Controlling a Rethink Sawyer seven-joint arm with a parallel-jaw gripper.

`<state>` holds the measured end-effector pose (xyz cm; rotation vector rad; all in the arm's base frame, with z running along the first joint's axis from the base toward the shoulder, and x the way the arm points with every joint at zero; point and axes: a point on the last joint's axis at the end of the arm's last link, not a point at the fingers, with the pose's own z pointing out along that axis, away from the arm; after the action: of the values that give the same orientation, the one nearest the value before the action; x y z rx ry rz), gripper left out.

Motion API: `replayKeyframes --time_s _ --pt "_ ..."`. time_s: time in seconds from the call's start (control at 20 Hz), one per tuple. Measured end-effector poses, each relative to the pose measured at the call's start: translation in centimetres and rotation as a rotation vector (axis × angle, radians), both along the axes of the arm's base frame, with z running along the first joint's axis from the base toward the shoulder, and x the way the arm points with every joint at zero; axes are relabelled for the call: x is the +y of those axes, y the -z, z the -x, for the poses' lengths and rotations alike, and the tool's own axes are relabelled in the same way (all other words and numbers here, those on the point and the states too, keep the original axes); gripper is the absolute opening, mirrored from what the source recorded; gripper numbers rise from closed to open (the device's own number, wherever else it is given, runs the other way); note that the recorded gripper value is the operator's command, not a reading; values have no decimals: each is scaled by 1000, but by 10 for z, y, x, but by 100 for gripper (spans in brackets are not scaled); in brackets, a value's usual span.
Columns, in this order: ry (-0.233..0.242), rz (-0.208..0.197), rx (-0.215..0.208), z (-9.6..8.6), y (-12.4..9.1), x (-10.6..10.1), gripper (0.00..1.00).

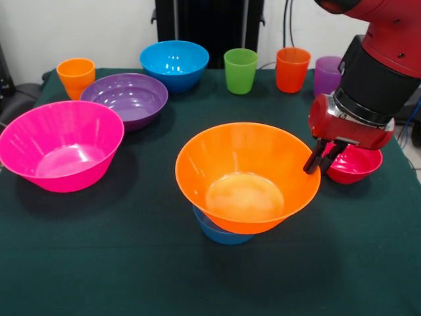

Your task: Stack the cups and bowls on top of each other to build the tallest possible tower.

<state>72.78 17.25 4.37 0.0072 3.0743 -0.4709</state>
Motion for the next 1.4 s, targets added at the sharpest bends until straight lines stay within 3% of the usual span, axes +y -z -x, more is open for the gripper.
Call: replayKeyframes --time_s 0.5,1.05,1.4 --pt "5 -1 -2 -1 -2 -3 0" --pt "38 -4 -2 -4 -8 -25 0" --pt "41 -6 -4 -2 -5 -28 0"
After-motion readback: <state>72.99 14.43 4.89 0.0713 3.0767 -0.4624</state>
